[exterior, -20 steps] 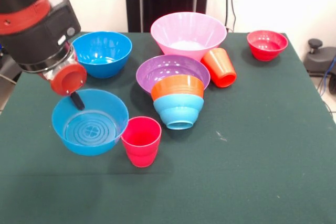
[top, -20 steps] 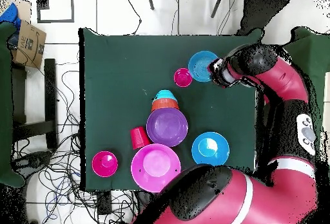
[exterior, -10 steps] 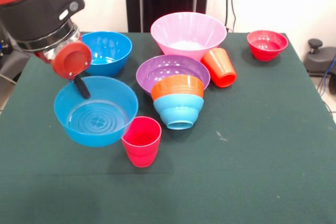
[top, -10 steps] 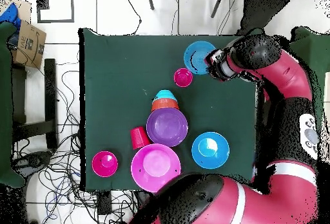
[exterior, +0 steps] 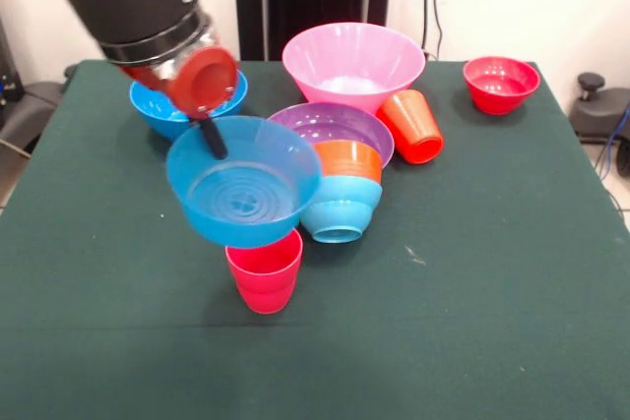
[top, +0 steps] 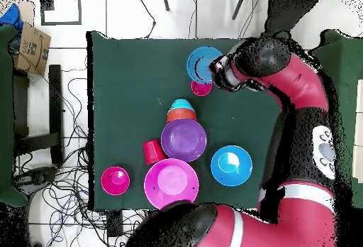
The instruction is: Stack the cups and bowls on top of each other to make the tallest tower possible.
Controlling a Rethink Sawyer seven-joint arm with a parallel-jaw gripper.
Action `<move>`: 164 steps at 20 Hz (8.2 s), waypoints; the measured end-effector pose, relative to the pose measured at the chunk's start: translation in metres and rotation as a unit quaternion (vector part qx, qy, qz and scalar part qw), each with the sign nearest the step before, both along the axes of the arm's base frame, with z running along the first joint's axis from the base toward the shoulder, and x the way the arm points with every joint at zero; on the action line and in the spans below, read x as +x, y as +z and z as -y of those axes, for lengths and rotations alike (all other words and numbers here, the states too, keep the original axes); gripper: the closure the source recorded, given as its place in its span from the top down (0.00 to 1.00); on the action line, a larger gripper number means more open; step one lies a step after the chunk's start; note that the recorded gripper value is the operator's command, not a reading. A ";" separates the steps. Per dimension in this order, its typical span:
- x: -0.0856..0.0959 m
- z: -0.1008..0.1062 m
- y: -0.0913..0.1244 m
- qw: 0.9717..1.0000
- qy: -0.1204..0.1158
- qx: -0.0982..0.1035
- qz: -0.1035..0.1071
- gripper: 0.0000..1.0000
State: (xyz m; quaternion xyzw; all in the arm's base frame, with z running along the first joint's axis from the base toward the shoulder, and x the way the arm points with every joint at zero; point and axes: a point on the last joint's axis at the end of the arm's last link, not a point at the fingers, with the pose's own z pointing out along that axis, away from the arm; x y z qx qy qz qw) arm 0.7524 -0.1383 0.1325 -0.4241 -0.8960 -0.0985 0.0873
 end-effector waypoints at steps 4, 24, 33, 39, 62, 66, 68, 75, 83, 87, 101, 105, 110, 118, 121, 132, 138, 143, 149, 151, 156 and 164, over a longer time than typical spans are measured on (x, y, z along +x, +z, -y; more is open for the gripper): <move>-0.006 -0.025 -0.004 1.000 -0.005 -0.006 -0.003 0.00; -0.021 -0.032 -0.028 0.999 -0.016 -0.029 0.005 0.00; -0.023 -0.020 -0.028 0.999 -0.025 -0.029 0.004 0.00; -0.024 -0.015 -0.031 0.999 -0.028 -0.032 0.006 0.00; -0.029 -0.012 -0.066 0.998 -0.041 -0.047 0.021 0.00; -0.028 -0.012 -0.064 0.998 -0.045 -0.044 0.022 0.00; -0.026 -0.012 -0.062 0.998 -0.049 -0.041 0.024 0.00; -0.023 -0.012 -0.059 0.997 -0.056 -0.037 0.027 0.00; -0.024 -0.012 -0.058 0.998 -0.056 -0.034 0.024 0.00; -0.025 -0.014 -0.057 0.998 -0.055 -0.029 0.017 0.00; -0.027 -0.016 -0.055 0.998 -0.054 -0.022 0.010 0.00; -0.028 -0.016 -0.056 0.998 -0.054 -0.022 0.008 0.00; -0.033 -0.018 -0.058 0.998 -0.055 -0.019 0.003 0.00; -0.036 -0.020 -0.058 0.998 -0.062 -0.012 -0.001 0.00; -0.036 -0.021 -0.057 0.998 -0.064 -0.010 -0.001 0.00; -0.040 -0.022 -0.054 0.998 -0.066 -0.008 -0.003 0.00; -0.040 -0.023 -0.055 0.998 -0.066 -0.008 -0.004 0.00; -0.041 -0.023 -0.056 0.998 -0.066 -0.007 -0.005 0.00; -0.041 -0.024 -0.056 0.998 -0.065 -0.007 -0.005 0.00; -0.041 -0.026 -0.056 0.998 -0.064 -0.007 -0.006 0.00; -0.040 -0.029 -0.057 0.998 -0.062 -0.007 -0.006 0.00; -0.041 -0.029 -0.058 0.998 -0.062 -0.007 -0.007 0.00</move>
